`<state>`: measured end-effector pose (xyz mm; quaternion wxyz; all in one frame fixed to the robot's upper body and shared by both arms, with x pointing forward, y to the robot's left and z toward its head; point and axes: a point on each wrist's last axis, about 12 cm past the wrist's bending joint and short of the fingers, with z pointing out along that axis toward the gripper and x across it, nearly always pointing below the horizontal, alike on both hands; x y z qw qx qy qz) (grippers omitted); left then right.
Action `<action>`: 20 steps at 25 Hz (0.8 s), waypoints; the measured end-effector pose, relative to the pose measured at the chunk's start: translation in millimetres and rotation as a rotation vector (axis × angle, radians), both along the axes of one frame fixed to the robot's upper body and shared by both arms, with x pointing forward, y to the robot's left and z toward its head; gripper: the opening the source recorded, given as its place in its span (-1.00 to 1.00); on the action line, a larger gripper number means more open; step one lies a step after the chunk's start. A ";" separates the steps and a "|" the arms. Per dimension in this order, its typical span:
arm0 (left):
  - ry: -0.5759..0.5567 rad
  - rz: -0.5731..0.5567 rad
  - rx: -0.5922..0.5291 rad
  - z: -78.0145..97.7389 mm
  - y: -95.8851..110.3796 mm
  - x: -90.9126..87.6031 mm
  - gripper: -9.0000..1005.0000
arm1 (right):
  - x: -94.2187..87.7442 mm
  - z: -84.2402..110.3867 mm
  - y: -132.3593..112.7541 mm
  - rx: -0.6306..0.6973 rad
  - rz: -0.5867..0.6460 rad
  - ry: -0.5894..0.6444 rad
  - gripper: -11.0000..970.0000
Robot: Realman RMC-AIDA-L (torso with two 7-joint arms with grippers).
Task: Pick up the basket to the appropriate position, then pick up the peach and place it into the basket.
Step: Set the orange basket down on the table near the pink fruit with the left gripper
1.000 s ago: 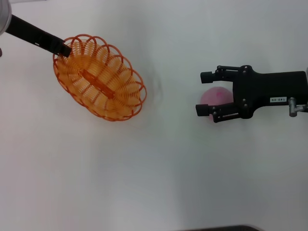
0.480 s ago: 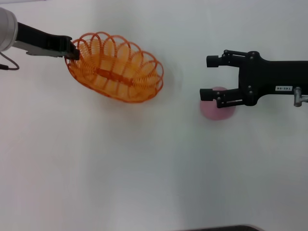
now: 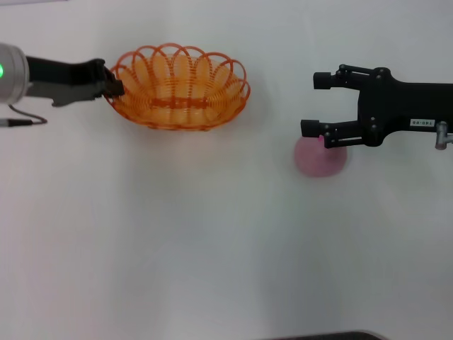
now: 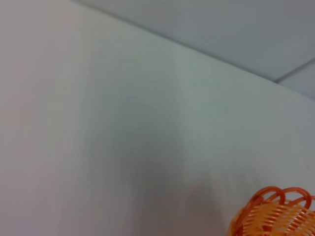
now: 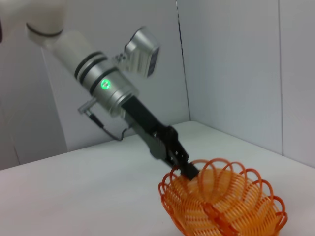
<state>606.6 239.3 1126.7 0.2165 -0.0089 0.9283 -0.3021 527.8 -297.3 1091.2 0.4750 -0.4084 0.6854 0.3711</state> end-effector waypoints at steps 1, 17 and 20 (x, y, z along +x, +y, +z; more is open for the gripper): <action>0.010 0.017 -0.019 -6.0 0.7 -2.5 -0.86 | 0.0 0.2 -0.7 -0.001 -0.001 0.000 0.94; 0.018 0.098 -0.095 -31.2 0.2 -10.7 -0.85 | -1.7 -1.9 -5.4 -0.011 -0.009 0.009 0.94; 0.024 0.102 -0.098 -32.8 0.3 -11.4 -0.82 | -1.8 -2.1 -5.2 -0.011 -0.009 0.010 0.94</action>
